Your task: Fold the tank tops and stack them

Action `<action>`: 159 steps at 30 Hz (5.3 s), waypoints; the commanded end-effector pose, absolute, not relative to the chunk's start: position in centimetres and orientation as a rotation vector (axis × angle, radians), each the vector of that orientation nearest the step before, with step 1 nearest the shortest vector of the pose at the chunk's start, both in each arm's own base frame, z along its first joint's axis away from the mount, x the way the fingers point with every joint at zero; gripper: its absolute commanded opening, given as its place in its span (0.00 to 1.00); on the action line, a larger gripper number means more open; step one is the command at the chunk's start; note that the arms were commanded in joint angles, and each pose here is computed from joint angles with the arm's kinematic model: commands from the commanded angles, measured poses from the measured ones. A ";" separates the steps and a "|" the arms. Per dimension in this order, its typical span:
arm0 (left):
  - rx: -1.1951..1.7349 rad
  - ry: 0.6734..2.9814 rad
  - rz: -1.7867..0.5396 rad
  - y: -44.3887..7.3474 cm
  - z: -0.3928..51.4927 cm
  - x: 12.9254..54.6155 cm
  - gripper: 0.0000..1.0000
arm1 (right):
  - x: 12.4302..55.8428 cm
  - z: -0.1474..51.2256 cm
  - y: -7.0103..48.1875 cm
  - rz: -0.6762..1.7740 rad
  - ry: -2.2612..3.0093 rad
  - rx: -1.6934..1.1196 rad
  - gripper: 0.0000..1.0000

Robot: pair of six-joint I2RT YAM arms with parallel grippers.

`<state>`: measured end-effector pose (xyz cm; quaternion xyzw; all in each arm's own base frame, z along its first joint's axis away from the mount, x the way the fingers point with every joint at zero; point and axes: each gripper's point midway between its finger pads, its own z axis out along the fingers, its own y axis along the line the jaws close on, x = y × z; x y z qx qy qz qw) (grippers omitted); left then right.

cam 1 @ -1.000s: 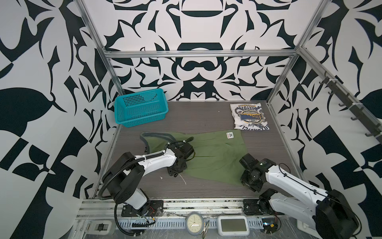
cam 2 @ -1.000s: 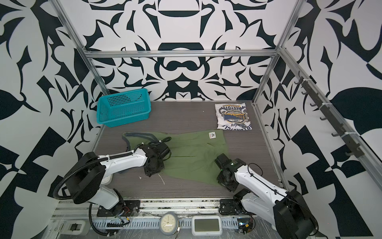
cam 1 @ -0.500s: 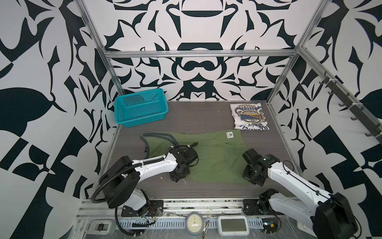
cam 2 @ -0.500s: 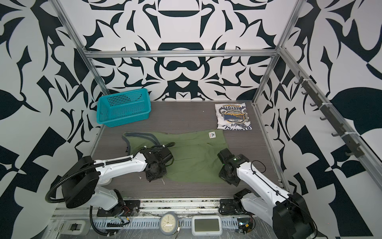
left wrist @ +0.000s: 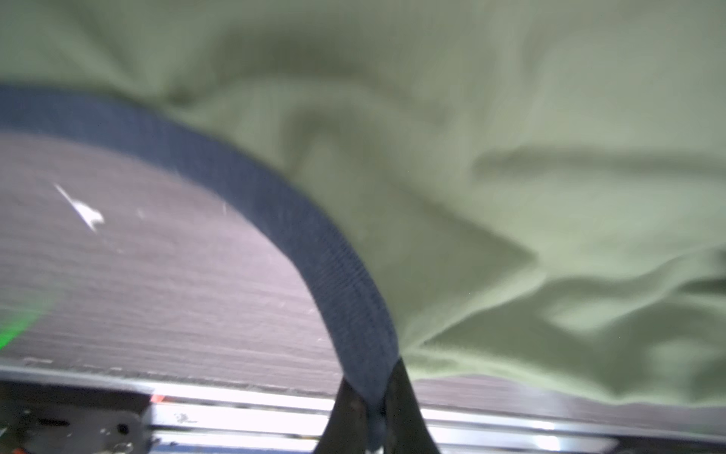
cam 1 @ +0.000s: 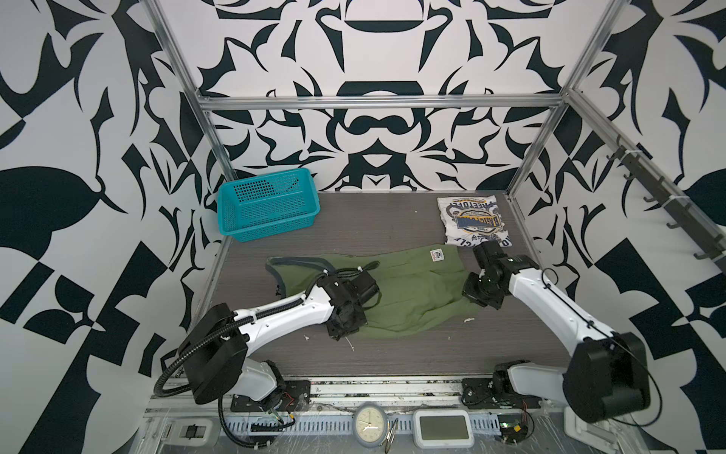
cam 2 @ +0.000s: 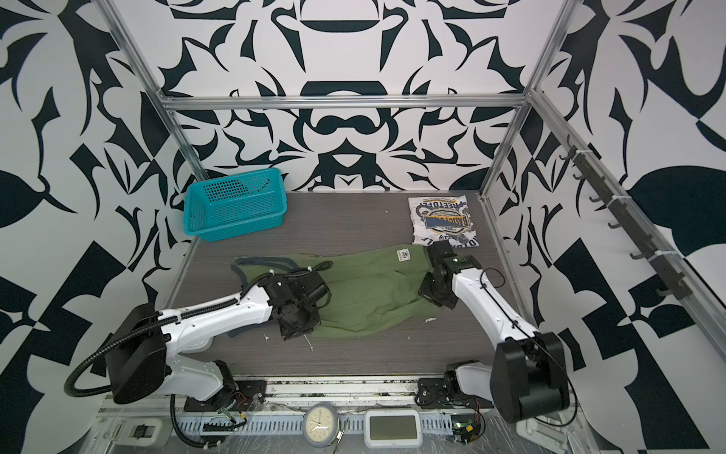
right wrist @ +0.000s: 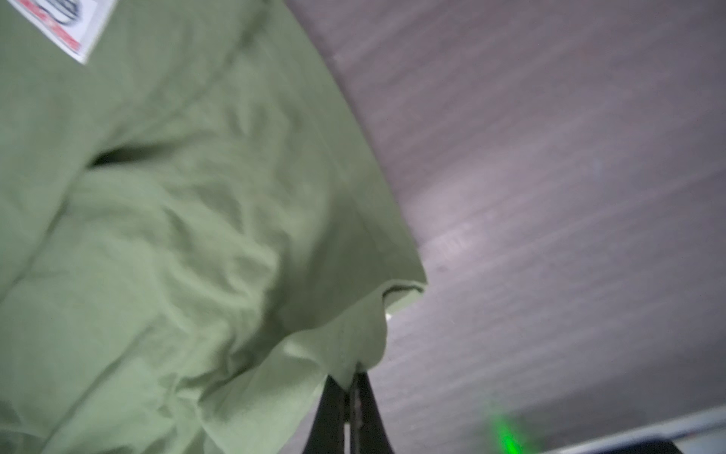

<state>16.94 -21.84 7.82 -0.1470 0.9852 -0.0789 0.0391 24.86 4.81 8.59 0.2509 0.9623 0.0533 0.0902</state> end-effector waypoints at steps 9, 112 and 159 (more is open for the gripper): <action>-0.471 2.957 -0.234 -21.4 8.0 27.5 0.00 | 33.8 9.6 4.7 0.181 2.757 0.632 0.00; -1.513 2.574 0.137 -3.8 4.3 12.2 0.60 | 33.3 0.5 10.5 0.472 2.922 0.451 0.58; -1.305 2.465 0.202 -0.9 7.6 24.1 0.00 | 33.4 0.0 10.6 0.471 2.939 0.451 0.55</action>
